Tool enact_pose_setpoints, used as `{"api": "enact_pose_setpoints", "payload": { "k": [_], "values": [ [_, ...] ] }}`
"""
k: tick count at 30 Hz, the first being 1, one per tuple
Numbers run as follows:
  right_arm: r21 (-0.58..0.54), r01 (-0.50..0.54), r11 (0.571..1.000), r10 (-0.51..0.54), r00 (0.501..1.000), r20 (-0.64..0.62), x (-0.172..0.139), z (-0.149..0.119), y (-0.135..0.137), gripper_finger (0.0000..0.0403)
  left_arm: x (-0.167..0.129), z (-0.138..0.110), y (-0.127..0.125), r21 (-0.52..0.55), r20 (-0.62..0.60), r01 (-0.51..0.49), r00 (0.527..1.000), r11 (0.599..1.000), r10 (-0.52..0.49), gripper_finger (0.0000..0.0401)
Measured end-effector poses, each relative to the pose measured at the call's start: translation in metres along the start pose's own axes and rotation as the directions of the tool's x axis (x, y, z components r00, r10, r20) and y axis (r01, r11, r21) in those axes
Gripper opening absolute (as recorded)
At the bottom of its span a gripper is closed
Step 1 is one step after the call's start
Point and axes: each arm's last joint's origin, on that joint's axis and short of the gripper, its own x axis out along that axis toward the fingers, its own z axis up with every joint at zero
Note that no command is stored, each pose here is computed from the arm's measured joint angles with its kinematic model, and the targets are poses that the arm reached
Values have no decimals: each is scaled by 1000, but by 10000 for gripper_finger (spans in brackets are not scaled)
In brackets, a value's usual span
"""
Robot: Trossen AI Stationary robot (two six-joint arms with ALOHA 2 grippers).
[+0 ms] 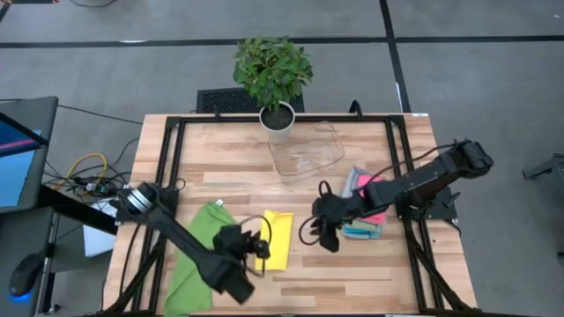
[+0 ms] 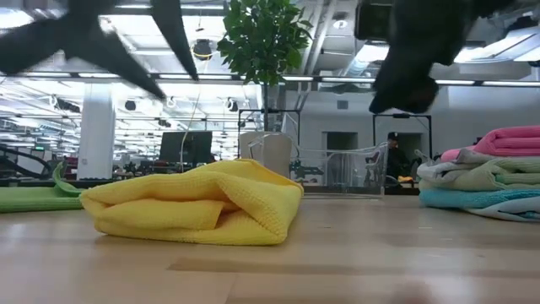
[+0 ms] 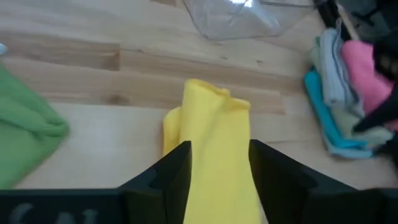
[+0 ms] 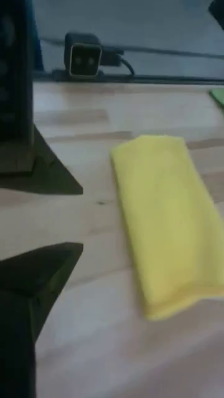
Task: Fold microfiber towels
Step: Stack the yellow microfiber cloth on top of the pink microfiber cloth
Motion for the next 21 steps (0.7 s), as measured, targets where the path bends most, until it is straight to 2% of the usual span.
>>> {"api": "enact_pose_setpoints", "payload": {
  "k": [2, 4, 7, 9, 12, 16, 18, 21],
  "values": [
    [70, -13, 997, 13, 1000, -3, 3, -9, 3, 172, 12, 10, 7, -29, -33, 5, 999, 1000, -6, 166],
    [135, -13, 991, 9, 999, 31, 8, -12, 7, 194, 25, 25, 15, 20, -73, -25, 997, 999, 26, 185],
    [199, 53, 979, -63, 997, 41, 12, -20, 9, 213, 47, 48, 17, 105, -172, -29, 984, 994, 47, 214],
    [255, 61, 965, -81, 994, 70, 15, -19, 12, 217, 68, 58, 20, 204, -254, -28, 964, 979, 81, 232],
    [338, 86, 937, -114, 991, 64, 19, -24, 13, 217, 96, 72, 23, 252, -386, -2, 917, 968, 102, 250],
    [419, 106, 902, -163, 981, 102, 21, -25, 14, 210, 123, 82, 27, 258, -498, 83, 865, 963, 59, 257],
    [452, 102, 886, -173, 978, 118, 21, -24, 14, 206, 127, 88, 19, 232, -546, 190, 837, 954, -34, 258],
    [479, 99, 872, -177, 977, 121, 21, -24, 14, 200, 129, 95, 17, 269, -580, 243, 813, 932, -44, 258]
  ]
}}
